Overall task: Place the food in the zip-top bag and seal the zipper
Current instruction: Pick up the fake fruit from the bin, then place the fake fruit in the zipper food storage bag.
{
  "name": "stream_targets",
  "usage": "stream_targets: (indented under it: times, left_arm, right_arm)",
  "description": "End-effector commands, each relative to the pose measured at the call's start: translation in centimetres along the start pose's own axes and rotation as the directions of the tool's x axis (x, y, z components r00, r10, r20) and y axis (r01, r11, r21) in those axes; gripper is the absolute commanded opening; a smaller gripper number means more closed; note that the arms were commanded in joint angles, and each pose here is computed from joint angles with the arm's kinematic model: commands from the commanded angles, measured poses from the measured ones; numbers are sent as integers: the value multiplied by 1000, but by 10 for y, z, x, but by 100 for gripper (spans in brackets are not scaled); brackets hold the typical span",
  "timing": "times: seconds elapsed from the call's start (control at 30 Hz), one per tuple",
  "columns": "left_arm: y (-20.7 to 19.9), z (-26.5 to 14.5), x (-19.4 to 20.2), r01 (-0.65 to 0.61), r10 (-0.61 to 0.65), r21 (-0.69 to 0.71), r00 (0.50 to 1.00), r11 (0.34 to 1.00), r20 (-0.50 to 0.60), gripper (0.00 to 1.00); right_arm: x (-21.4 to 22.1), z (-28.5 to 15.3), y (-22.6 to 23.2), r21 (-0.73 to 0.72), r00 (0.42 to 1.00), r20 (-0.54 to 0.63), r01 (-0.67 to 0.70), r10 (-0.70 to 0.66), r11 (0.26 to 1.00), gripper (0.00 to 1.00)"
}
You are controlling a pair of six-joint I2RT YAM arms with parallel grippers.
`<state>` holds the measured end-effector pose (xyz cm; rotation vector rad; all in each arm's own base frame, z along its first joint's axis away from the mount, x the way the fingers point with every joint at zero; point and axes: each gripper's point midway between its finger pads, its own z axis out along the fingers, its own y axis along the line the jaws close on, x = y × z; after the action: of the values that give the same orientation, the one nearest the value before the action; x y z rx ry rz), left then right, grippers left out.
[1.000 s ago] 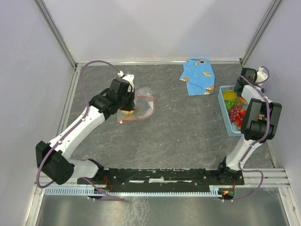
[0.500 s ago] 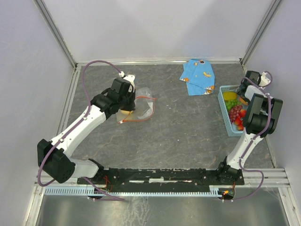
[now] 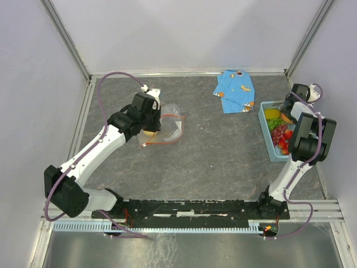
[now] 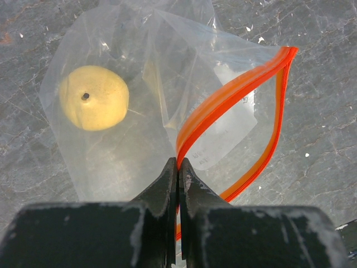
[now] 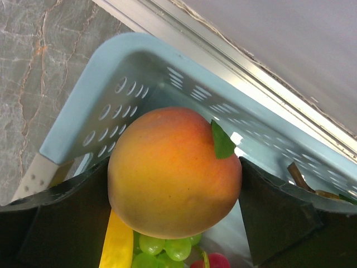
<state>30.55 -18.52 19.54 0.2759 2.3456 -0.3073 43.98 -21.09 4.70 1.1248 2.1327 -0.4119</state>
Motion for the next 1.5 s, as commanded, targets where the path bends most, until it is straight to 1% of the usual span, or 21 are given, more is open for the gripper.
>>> stream_targets:
  times: [0.0,0.23,0.47,0.6,0.67,0.8,1.0,1.13,1.27,1.43,1.47]
  left_arm:
    - [-5,-11,-16,-48,44,45,996,998,77,3]
    - [-8,-17,-18,-48,41,66,995,997,94,3]
    - [-10,-22,-20,-49,40,76,993,996,108,3]
    - [-13,-25,-20,-51,40,96,993,994,114,3]
    - [-14,-26,-21,-52,40,103,992,993,118,3]
    - [-14,-27,-21,-55,43,103,992,993,121,3]
    - [-16,-26,-21,-60,46,115,991,991,122,3]
    - [-16,-26,-20,-63,48,119,991,991,124,3]
    - [-16,-27,-21,-66,50,121,990,990,131,3]
    - [-17,-27,-21,-70,53,125,990,990,133,3]
    - [-17,-27,-22,-70,54,123,989,990,134,3]
  right_arm:
    - [-38,-41,3,-71,995,101,-8,15,997,66]
    - [-39,-76,-1,-135,993,117,9,7,991,63]
    - [-22,-121,4,-232,992,126,34,-5,972,63]
    - [-7,-156,16,-319,991,133,73,-31,945,63]
    - [2,-176,25,-390,992,126,79,-32,917,62]
    - [29,-218,45,-517,990,119,129,-79,846,61]
    - [59,-283,69,-668,980,158,194,-117,719,62]
    - [83,-326,88,-772,974,169,227,-152,594,61]
    - [109,-368,109,-842,960,197,271,-201,467,62]
    - [141,-419,133,-885,932,262,336,-252,323,62]
    - [147,-426,137,-887,926,275,348,-259,304,62]
